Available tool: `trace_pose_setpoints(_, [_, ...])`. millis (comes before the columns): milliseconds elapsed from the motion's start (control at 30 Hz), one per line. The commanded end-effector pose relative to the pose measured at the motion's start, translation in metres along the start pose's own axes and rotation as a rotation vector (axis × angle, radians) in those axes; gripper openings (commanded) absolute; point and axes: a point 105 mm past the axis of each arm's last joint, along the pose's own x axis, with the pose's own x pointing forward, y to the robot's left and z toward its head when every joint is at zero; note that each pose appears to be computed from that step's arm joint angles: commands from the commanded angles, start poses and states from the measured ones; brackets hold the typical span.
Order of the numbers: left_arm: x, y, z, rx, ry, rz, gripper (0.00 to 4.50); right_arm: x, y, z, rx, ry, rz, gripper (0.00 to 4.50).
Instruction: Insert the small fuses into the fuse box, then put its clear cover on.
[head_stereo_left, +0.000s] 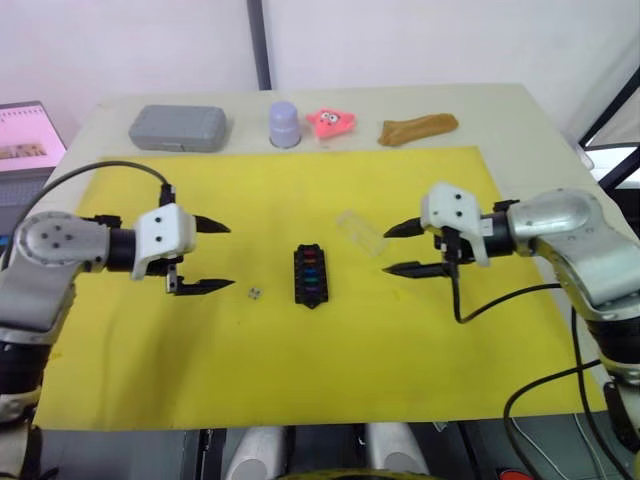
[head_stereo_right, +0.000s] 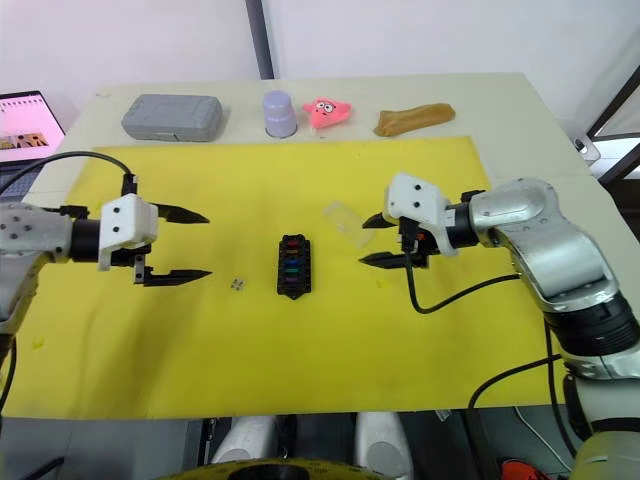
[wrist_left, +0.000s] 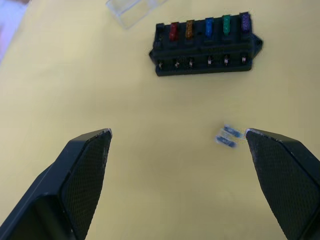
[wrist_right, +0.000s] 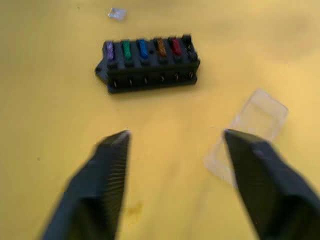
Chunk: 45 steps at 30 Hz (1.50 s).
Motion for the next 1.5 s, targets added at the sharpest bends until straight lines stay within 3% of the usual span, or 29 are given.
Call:
trace_pose_setpoints(33, [-0.02,0.004,0.002,-0.041,-0.001,0.047,4.5,-0.019,0.003,0.004,-0.057,0.013,-0.018,4.48])
trace_pose_setpoints(300, [-0.034,0.002,-0.018,-0.097,0.063,0.036,4.5,-0.035,0.009,-0.01,-0.047,0.068,-0.032,4.48])
trace_pose_setpoints(533, [-0.015,-0.005,-0.02,-0.119,0.037,-0.029,4.5,-0.025,0.007,0.002,-0.076,0.031,-0.038,4.48])
trace_pose_setpoints(700, [0.013,-0.028,-0.004,-0.482,-0.15,-0.249,4.5,0.008,0.006,0.04,-0.166,-0.076,-0.003,4.48])
trace_pose_setpoints(933, [0.029,-0.029,-0.026,-0.843,-0.148,-0.336,4.5,0.041,0.019,0.068,-0.257,-0.113,0.072,4.48])
trace_pose_setpoints(1200, [0.045,-0.027,-0.044,-1.084,-0.148,-0.382,4.5,0.061,0.023,0.07,-0.341,-0.085,0.087,4.48])
trace_pose_setpoints(1500, [0.06,-0.034,-0.04,-1.104,-0.14,-0.47,4.5,0.063,0.021,0.071,-0.348,-0.083,0.075,4.48])
